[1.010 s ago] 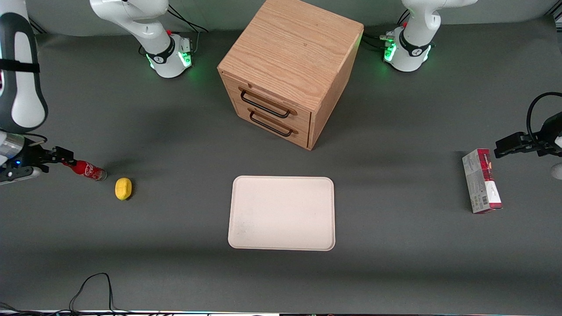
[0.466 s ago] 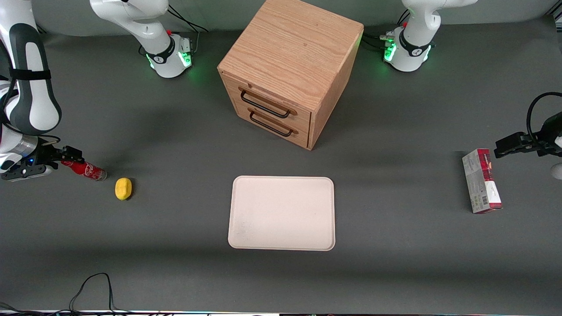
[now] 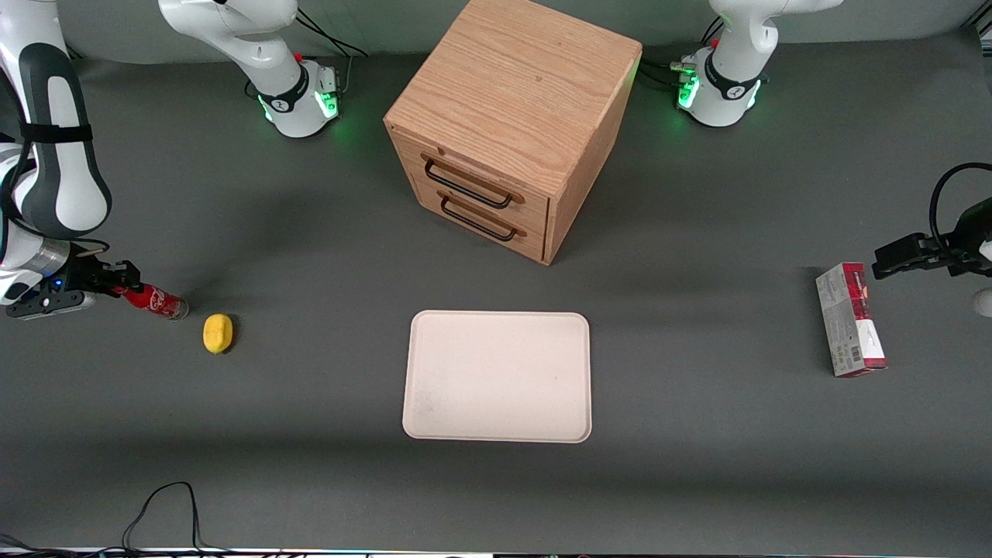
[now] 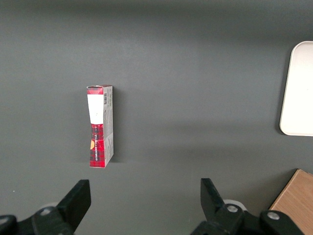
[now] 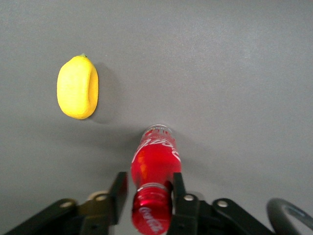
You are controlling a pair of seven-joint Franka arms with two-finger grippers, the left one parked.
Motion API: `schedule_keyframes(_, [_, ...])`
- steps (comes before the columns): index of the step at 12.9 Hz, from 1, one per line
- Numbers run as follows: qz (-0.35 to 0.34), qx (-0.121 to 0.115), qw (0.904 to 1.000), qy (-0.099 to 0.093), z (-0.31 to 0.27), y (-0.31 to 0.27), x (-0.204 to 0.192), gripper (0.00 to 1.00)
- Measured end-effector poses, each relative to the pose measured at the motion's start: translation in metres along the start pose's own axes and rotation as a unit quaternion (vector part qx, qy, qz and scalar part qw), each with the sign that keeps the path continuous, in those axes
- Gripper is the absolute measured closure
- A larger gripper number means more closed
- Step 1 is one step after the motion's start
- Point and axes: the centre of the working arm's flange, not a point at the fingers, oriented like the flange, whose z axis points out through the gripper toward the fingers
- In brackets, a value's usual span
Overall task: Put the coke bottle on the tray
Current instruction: 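Close the right gripper around the bottle's body, then lift the held bottle off the table with the right gripper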
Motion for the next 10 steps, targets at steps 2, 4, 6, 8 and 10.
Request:
schedule_keyframes(2, [0.0, 0.0, 1.0, 0.001, -0.001, 0.0, 0.001, 0.68])
schedule_keyframes(4, [-0.001, 0.003, 1.0, -0.001, -0.007, -0.002, 0.007, 0.68])
schedule_keyframes(6, [-0.005, 0.018, 0.9997, -0.013, -0.04, -0.008, 0.027, 0.68])
schedule_keyframes(8, [-0.014, 0.03, 0.9992, -0.02, -0.097, -0.032, 0.06, 0.68])
schedule_keyframes(10, [-0.018, 0.029, 0.9991, -0.023, -0.158, -0.068, 0.089, 0.68])
